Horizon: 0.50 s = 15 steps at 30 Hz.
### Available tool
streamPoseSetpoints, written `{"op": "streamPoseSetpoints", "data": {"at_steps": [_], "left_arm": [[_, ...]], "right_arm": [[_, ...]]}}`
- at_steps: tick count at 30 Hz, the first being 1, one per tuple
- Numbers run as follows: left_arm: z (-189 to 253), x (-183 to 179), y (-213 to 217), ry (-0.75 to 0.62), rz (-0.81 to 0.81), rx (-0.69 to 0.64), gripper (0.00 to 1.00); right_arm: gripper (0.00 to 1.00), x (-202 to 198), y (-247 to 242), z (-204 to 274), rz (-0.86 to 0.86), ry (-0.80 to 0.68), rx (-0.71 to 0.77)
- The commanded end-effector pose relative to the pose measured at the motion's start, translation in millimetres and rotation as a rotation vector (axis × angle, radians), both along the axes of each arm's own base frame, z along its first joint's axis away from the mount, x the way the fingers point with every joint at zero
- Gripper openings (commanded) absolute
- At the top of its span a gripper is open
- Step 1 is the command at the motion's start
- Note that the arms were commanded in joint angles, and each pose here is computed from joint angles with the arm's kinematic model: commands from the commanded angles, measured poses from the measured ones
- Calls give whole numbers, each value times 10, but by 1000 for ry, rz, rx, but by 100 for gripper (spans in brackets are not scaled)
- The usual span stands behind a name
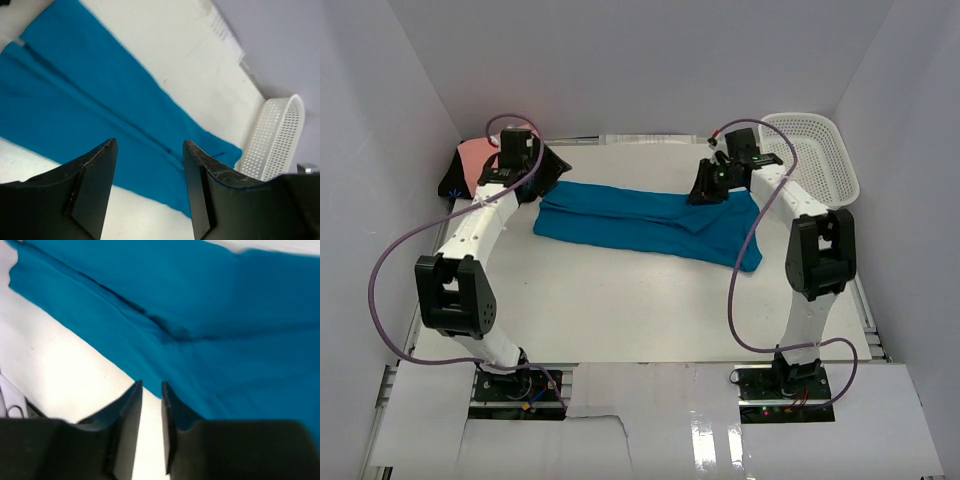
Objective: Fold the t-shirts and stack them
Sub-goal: Fold the other side of the tshirt into a rectangle
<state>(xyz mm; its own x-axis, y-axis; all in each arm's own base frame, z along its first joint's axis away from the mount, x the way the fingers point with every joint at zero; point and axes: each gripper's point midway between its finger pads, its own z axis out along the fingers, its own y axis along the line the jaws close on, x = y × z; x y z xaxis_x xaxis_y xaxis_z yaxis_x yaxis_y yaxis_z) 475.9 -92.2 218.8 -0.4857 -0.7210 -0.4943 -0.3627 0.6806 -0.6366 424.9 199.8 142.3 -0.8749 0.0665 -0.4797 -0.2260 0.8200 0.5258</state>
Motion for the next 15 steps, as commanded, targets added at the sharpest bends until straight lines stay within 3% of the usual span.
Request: {"op": "streamPoseSetpoints", "data": {"at_steps": [1, 4, 6, 15], "left_arm": [[-251, -282, 147, 52, 39, 20, 65], [-408, -472, 202, 75, 76, 16, 65], [-490, -514, 183, 78, 85, -11, 62], [-1199, -598, -118, 254, 13, -126, 54]], "right_arm": [[23, -22, 505, -18, 179, 20, 96], [8, 16, 859, -37, 266, 39, 153], [8, 41, 1091, 45, 307, 42, 204], [8, -39, 1795, -418, 389, 110, 193]]}}
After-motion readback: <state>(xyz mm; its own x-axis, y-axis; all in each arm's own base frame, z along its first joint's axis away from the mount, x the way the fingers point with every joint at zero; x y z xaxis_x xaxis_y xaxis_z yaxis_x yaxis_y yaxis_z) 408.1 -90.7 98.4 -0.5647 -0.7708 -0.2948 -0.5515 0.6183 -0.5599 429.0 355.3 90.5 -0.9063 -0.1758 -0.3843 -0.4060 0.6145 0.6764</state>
